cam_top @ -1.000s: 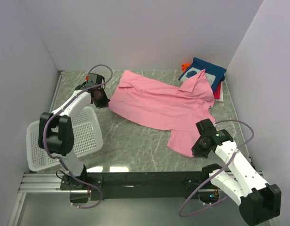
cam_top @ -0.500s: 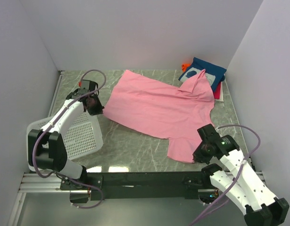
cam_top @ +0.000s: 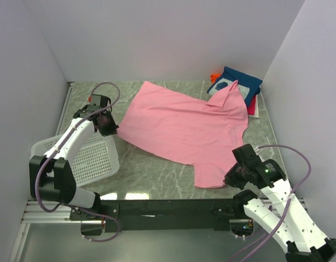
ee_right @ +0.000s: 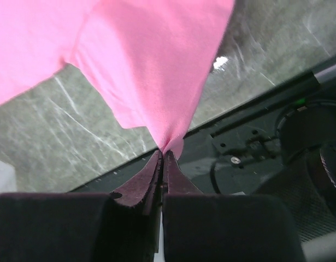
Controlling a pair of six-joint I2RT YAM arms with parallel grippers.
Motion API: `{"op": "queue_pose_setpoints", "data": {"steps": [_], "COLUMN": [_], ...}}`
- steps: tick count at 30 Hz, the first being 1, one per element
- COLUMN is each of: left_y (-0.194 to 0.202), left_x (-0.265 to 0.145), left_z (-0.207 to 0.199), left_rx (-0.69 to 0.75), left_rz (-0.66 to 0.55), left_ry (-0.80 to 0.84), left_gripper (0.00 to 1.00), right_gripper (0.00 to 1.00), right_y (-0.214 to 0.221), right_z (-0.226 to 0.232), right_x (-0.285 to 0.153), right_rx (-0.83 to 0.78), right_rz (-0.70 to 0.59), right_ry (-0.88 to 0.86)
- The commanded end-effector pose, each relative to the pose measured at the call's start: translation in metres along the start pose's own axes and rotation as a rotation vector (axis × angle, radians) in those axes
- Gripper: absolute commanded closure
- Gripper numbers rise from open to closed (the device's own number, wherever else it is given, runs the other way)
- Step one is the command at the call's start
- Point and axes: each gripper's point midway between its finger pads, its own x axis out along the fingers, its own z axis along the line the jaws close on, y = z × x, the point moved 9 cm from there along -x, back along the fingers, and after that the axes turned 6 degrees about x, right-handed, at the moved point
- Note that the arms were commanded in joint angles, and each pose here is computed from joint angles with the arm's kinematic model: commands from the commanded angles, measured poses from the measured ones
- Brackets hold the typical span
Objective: Fold and stack the t-shirts
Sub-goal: Fold the tshirt
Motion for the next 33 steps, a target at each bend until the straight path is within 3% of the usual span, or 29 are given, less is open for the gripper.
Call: {"op": "queue_pose_setpoints", "data": {"steps": [1,6,16,33], "left_y": [-0.018,-0.033,-0.066,-0.113], "left_x": [0.002,0.019,0.048,0.099], "left_z": [-0.009,-0.02,-0.038,-0.07], "left_rx": [0.018,0.035,0.024,0.005], "left_rz": [-0.03,-0.009,0.016,0.016], "left_ry": [0.047,0.072,0.108,0.177], "left_gripper": [1.0,1.0,1.0,1.0], "right_gripper": [1.0,1.0,1.0,1.0], "right_y": [-0.01,-0.022,-0.065,-0.158], "right_z": [0.02,0.056,0.091,0.135], "right_x": [-0.004,0.013,0.011,0.035], "right_rx": [0.043,0.082,0.036,0.061], "right_rz": [-0.084,-0.138,-0.285,-0.276], "right_ry": [-0.085,-0.188,-0.11,-0.089]}}
